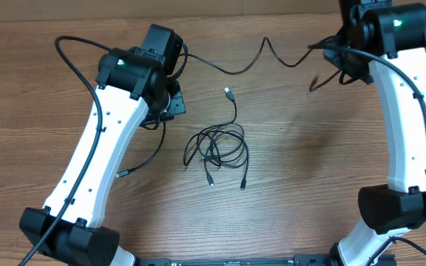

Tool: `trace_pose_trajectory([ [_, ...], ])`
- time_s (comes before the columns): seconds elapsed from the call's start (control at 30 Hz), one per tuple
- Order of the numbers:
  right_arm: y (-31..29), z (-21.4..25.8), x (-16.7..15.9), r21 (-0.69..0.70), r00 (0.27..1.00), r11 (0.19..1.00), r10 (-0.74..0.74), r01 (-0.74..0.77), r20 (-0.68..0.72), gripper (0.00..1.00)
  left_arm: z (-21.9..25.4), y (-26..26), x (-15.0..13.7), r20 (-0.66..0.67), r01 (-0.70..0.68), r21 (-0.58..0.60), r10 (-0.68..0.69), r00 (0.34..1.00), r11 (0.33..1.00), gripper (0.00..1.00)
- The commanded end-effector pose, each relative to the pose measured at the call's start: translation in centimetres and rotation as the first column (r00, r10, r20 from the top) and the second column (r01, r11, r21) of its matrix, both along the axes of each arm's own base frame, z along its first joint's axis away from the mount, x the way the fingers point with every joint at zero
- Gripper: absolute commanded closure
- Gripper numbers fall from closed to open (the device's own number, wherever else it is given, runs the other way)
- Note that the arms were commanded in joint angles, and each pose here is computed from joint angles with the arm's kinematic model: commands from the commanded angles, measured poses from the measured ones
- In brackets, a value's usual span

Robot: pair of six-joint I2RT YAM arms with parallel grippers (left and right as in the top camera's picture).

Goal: Untangle cables

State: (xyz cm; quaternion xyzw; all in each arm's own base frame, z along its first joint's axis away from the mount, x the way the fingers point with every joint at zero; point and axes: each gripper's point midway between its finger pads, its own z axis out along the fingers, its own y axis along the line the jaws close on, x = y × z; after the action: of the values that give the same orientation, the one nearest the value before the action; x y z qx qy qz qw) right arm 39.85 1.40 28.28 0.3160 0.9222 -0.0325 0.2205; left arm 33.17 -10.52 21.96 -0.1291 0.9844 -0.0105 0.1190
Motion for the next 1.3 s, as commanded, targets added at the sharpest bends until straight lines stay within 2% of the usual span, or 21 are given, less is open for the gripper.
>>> trace_pose_trajectory([
  [0.0,1.4,-0.3,0.0,0.056,0.993,0.992,0.115,-0.114,-0.018,0.96,-0.2,0.5,0.2,0.0,-0.035,0.015,0.035,0.999,0.999,0.96],
  [0.2,1.4,-0.3,0.0,0.056,0.993,0.992,0.116,-0.114,-0.02,0.9,-0.2,0.5,0.0,-0.007,-0.035,0.017,0.035,0.999,0.999,0.96],
  [0.3,1.4,-0.4,-0.2,0.057,0.993,0.992,0.116,-0.114,-0.028,0.96,-0.3,0.5,0.0,-0.008,-0.034,0.018,0.034,0.999,0.999,0.96],
  [0.67,2.5,-0.6,-0.5,0.116,0.989,0.984,0.141,-0.136,-0.04,0.96,-0.2,0.5,0.1,-0.006,-0.035,0.013,0.035,0.999,0.999,0.96],
  [0.93,3.0,-0.6,-0.6,0.143,0.988,0.979,0.152,-0.145,-0.039,0.96,-0.2,0.5,0.1,-0.004,-0.035,0.012,0.035,0.999,0.999,0.87],
  [1.27,3.0,-0.6,-0.6,0.143,0.988,0.979,0.152,-0.145,-0.039,0.96,-0.2,0.4,0.3,0.004,-0.035,0.01,0.035,0.999,0.999,0.85],
])
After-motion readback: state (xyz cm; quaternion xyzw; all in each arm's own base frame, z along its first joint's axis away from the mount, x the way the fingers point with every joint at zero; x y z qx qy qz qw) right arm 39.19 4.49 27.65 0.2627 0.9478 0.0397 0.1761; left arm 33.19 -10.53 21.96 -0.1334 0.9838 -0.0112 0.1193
